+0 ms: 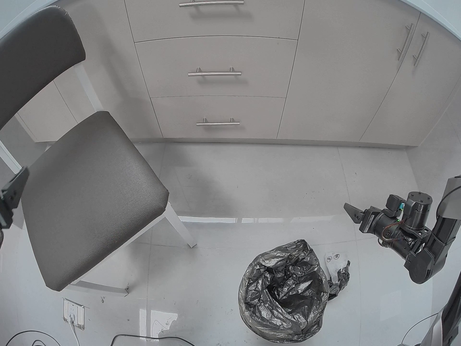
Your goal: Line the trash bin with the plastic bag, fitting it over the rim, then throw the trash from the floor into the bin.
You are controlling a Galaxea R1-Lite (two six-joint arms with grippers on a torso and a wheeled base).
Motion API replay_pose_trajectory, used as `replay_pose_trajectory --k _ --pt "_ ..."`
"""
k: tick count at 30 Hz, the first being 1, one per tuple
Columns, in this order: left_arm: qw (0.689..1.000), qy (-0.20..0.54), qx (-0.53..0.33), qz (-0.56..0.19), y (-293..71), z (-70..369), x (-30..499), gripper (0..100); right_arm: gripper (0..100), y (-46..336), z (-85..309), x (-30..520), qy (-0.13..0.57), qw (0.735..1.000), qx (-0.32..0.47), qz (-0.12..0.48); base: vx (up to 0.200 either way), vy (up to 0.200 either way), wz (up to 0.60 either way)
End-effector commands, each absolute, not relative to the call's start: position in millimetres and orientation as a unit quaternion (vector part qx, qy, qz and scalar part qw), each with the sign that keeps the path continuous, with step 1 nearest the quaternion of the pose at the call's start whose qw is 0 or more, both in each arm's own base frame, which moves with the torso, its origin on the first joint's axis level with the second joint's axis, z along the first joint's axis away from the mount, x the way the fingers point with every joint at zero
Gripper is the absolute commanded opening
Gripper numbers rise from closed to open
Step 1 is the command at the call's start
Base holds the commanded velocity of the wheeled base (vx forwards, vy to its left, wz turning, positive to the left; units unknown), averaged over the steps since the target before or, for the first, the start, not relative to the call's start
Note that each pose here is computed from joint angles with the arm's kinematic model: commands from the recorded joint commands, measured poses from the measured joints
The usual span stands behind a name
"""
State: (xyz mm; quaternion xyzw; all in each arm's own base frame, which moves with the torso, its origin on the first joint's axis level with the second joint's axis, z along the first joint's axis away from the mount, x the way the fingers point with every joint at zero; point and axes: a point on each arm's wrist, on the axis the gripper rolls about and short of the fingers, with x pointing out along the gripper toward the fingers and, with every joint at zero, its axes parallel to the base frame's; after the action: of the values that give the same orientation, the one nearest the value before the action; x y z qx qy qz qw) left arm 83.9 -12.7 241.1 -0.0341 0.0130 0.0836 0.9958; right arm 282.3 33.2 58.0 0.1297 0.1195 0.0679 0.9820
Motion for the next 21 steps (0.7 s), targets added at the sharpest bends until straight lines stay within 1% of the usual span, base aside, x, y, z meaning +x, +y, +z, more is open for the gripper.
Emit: replay_pose_trajectory --k 1,4,10,17,21 --pt "0.988 -0.055 -0.02 0.145 7.7 195.8 10.9 100 100 27.2 37.1 277.3 0.152 0.979 0.125 0.054 0.0 0.0 0.0" --pt "0.988 -0.05 -0.02 0.147 9.1 170.1 -1.8 100 100 25.6 33.8 279.0 0.156 0.978 0.126 0.049 0.0 0.0 0.0" --pt "0.986 -0.031 -0.014 0.165 9.1 131.0 -9.9 100 100 23.1 29.4 286.5 0.154 0.979 0.126 0.042 0.0 0.0 0.0" --pt "0.988 -0.026 -0.012 0.149 7.9 104.7 -12.9 100 100 24.2 20.1 307.5 0.143 0.981 0.127 0.042 0.0 0.0 0.0" --pt "0.988 -0.022 -0.01 0.15 7.4 94.4 -13.9 100 100 24.5 13.6 311.7 0.149 0.98 0.127 0.041 0.0 0.0 0.0"
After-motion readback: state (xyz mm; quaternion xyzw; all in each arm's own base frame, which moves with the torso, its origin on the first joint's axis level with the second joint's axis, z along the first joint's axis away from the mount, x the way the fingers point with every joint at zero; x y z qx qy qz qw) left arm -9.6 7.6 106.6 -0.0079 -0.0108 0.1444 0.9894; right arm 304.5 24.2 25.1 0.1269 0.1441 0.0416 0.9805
